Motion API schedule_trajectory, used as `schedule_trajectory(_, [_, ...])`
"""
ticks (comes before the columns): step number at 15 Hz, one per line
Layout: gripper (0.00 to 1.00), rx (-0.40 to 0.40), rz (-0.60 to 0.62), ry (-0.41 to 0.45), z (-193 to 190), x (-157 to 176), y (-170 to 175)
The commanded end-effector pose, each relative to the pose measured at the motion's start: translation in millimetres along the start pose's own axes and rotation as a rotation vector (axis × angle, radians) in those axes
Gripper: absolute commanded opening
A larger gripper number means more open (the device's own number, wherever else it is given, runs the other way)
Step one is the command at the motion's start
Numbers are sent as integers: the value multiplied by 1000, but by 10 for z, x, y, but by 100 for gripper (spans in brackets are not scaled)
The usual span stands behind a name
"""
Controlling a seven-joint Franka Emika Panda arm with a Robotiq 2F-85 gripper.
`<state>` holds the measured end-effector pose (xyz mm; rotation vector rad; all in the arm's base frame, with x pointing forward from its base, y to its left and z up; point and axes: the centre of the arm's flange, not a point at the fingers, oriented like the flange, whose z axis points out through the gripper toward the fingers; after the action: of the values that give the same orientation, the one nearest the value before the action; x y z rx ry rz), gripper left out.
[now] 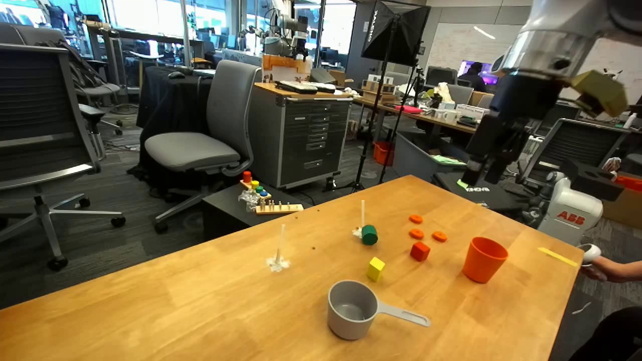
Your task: Put the yellow, green and the orange blocks inside the grey measuring cup
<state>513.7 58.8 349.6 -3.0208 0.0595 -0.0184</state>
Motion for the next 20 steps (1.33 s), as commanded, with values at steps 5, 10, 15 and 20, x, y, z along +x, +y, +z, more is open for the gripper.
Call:
schedule_trajectory(5, [100, -173, 104, -80, 714, 598, 49])
schedule_trajectory(10, [100, -170, 99, -113, 1088, 913, 0])
schedule_trajectory(15, [100, -191, 49, -175, 1698, 1225, -316])
schedule_trajectory(20, [100, -207, 10, -195, 2103, 1470, -674])
